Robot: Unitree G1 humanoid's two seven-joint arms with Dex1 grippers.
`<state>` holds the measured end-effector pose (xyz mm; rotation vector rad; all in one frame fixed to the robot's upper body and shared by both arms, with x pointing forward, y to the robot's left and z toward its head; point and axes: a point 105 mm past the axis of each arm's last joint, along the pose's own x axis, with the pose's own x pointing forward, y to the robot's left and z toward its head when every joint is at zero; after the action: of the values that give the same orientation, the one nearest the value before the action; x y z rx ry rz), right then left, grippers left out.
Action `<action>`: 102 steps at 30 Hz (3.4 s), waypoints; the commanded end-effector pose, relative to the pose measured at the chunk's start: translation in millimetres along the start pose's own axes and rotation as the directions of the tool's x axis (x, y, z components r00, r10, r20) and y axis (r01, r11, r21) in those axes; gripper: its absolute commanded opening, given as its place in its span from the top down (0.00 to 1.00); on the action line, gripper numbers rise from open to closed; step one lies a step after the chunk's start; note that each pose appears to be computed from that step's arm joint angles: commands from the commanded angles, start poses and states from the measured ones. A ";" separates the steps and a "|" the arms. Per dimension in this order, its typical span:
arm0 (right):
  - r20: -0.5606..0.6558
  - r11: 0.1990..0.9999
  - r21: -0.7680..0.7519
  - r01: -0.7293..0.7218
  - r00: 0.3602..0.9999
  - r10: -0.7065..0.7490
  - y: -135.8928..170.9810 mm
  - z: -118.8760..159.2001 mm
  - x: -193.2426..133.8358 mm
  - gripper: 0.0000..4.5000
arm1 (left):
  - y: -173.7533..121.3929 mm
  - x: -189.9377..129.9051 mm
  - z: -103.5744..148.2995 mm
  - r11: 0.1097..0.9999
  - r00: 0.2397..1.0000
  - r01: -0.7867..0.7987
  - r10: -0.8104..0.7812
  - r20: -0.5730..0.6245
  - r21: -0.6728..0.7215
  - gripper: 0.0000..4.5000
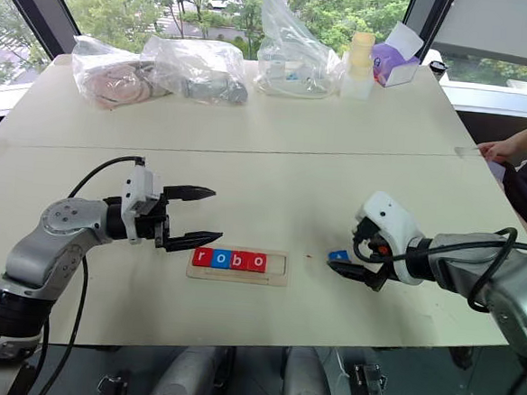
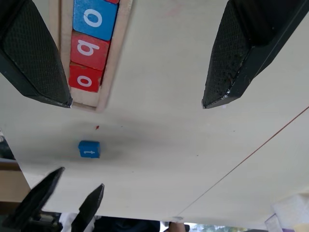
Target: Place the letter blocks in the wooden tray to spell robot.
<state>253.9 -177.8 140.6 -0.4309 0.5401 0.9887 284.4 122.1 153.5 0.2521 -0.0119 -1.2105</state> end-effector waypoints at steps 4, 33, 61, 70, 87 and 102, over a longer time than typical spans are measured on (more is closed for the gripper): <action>-0.062 0.941 -0.301 -0.155 0.988 0.143 -14.5 -27.7 12.4 0.02 | 2.1 -2.2 11.6 0.998 1.000 -0.020 0.019 0.024 0.055 0.00; 0.045 0.915 -0.368 -0.164 0.980 0.194 8.1 18.1 56.8 0.75 | -1.1 -3.6 9.9 0.998 0.999 -0.035 0.034 0.024 0.043 0.00; -0.009 0.912 -0.339 -0.230 0.970 0.241 38.0 21.5 81.6 0.75 | -5.9 -4.3 9.3 0.998 0.999 -0.045 0.044 0.025 0.033 0.00; -0.006 0.912 -0.345 -0.223 0.972 0.235 37.7 22.3 83.6 0.75 | -6.7 -3.7 9.3 0.998 0.999 -0.046 0.045 0.026 0.031 0.00; 0.003 0.914 -0.356 -0.197 0.977 0.212 33.6 24.8 86.8 0.75 | -6.8 -2.5 10.1 0.999 0.999 -0.044 0.043 0.027 0.029 0.00; 0.000 0.911 -0.365 -0.193 0.978 0.207 31.1 26.3 82.4 0.01 | -6.7 -1.3 10.2 0.999 0.999 -0.042 0.041 0.029 0.028 0.00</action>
<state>267.3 -94.5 97.8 -0.6692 0.4126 1.3034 278.4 121.3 152.7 0.2478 -0.0190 -1.1657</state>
